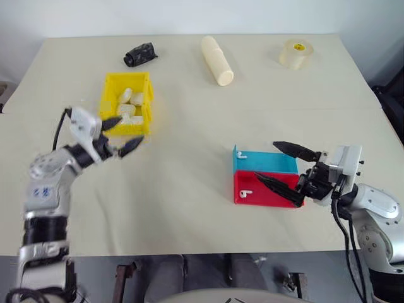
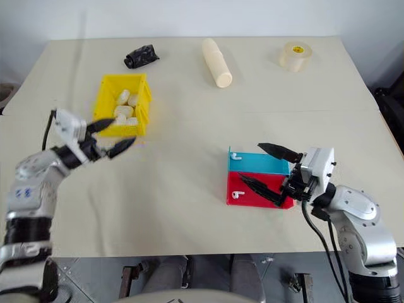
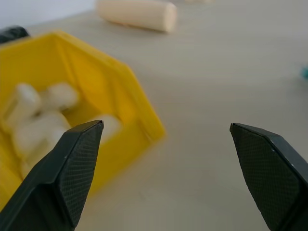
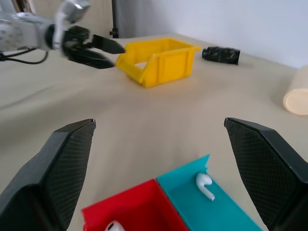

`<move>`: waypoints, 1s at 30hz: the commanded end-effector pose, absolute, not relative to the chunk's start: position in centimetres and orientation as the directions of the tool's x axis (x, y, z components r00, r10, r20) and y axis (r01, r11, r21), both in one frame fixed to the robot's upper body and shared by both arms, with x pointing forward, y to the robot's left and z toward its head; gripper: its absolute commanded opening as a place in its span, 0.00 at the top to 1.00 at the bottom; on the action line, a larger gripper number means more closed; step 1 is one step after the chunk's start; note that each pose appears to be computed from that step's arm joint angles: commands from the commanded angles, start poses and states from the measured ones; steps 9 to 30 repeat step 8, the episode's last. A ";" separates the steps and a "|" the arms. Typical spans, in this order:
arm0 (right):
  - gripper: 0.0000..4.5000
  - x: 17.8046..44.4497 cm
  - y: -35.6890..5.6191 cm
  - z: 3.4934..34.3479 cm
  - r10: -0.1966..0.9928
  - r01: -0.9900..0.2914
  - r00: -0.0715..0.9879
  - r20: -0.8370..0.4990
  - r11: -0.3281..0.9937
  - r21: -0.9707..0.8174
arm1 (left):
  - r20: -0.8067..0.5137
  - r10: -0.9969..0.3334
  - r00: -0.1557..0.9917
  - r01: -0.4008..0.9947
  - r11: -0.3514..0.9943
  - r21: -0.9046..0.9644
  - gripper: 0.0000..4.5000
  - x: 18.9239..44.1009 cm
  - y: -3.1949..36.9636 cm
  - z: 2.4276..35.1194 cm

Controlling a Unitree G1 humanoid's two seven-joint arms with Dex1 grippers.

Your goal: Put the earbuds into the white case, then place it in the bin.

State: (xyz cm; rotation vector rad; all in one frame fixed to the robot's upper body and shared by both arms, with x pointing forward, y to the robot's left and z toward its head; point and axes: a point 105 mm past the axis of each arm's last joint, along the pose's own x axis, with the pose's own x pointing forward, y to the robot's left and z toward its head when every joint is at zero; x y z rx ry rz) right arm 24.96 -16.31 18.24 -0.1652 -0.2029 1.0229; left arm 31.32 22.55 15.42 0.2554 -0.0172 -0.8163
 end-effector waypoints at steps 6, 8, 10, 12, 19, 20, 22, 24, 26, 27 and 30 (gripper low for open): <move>0.00 24.5 -19.0 17.9 0.880 -0.851 0.474 -0.007 0.456 -0.260 | -0.110 -0.796 0.595 0.757 0.509 0.411 0.00 27.2 22.2 16.3; 0.00 24.4 -19.6 17.2 0.881 -0.855 0.471 -0.036 0.446 -0.264 | -0.104 -0.785 0.611 0.736 0.514 0.440 0.00 27.4 22.2 16.1; 0.00 24.4 -19.6 17.2 0.881 -0.855 0.471 -0.036 0.446 -0.264 | -0.104 -0.785 0.611 0.736 0.514 0.440 0.00 27.4 22.2 16.1; 0.00 24.4 -19.6 17.2 0.881 -0.855 0.471 -0.036 0.446 -0.264 | -0.104 -0.785 0.611 0.736 0.514 0.440 0.00 27.4 22.2 16.1; 0.00 24.4 -19.6 17.2 0.881 -0.855 0.471 -0.036 0.446 -0.264 | -0.104 -0.785 0.611 0.736 0.514 0.440 0.00 27.4 22.2 16.1; 0.00 24.4 -19.6 17.2 0.881 -0.855 0.471 -0.036 0.446 -0.264 | -0.104 -0.785 0.611 0.736 0.514 0.440 0.00 27.4 22.2 16.1; 0.00 24.4 -19.6 17.2 0.881 -0.855 0.471 -0.036 0.446 -0.264 | -0.104 -0.785 0.611 0.736 0.514 0.440 0.00 27.4 22.2 16.1; 0.00 24.4 -19.6 17.2 0.881 -0.855 0.471 -0.036 0.446 -0.264 | -0.104 -0.785 0.611 0.736 0.514 0.440 0.00 27.4 22.2 16.1; 0.00 24.4 -19.6 17.2 0.881 -0.855 0.471 -0.036 0.446 -0.264 | -0.104 -0.785 0.611 0.736 0.514 0.440 0.00 27.4 22.2 16.1; 0.00 24.4 -19.6 17.2 0.881 -0.855 0.471 -0.036 0.446 -0.264 | -0.104 -0.785 0.611 0.736 0.514 0.440 0.00 27.4 22.2 16.1; 0.00 24.4 -19.6 17.2 0.881 -0.855 0.471 -0.036 0.446 -0.264 | -0.104 -0.785 0.611 0.736 0.514 0.440 0.00 27.4 22.2 16.1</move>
